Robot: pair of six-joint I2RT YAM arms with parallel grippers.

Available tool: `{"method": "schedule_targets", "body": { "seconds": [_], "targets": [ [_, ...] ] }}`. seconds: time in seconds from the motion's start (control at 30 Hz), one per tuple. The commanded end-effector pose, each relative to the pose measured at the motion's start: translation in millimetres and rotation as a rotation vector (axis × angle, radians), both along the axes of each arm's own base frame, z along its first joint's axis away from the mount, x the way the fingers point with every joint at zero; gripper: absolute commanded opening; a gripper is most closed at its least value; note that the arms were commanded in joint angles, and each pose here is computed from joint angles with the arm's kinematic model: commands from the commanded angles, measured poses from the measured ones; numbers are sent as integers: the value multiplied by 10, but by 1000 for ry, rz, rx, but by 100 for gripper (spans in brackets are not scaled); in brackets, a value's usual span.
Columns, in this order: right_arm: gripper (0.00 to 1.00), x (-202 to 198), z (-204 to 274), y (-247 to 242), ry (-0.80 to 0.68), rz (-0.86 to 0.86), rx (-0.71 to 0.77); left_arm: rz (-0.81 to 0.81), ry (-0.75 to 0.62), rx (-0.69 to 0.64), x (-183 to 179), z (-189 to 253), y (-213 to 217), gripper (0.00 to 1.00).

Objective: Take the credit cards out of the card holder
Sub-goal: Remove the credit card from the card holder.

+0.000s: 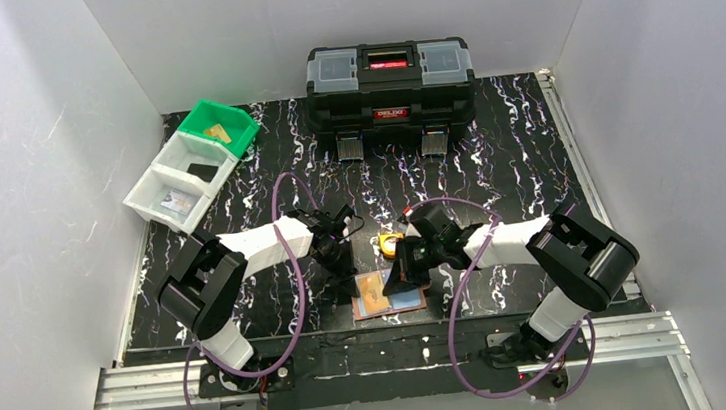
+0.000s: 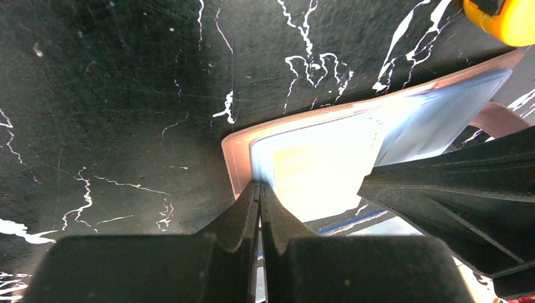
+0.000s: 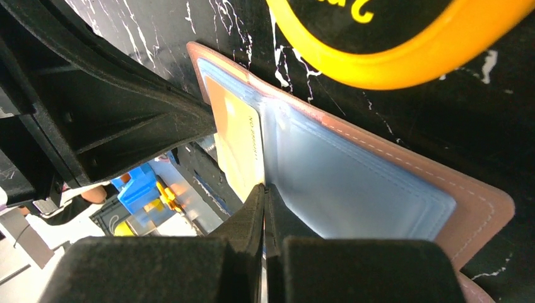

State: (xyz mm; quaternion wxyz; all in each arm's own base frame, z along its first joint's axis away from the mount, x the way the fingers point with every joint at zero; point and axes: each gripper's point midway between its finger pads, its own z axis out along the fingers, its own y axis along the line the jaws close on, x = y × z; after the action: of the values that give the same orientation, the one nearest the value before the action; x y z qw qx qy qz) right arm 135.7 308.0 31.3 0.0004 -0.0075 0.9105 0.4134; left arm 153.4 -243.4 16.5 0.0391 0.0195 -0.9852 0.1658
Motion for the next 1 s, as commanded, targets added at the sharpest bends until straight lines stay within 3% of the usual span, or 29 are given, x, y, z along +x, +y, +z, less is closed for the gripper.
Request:
{"method": "schedule_targets", "body": {
  "seconds": [0.0, 0.5, 0.53, 0.6, 0.7, 0.97],
  "targets": [
    [1, 50, 78, 2, -45, -8, 12, -34, 40, 225, -198, -424, 475, 0],
    [1, 78, 6, -168, -50, -37, -20, -38, 45, 226, -195, -431, 490, 0],
    [2, 79, 14, -154, -48, -33, -12, -36, 46, 224, -191, -431, 484, 0],
    [16, 71, 30, -117, -38, -21, 9, -37, 49, 220, -190, -434, 472, 0],
    [26, 69, 26, -79, -26, -14, 27, -37, 48, 216, -182, -432, 459, 0],
    [28, 56, -22, -2, 12, -3, 59, -38, 51, 209, -174, -438, 437, 0]
  ]
}}
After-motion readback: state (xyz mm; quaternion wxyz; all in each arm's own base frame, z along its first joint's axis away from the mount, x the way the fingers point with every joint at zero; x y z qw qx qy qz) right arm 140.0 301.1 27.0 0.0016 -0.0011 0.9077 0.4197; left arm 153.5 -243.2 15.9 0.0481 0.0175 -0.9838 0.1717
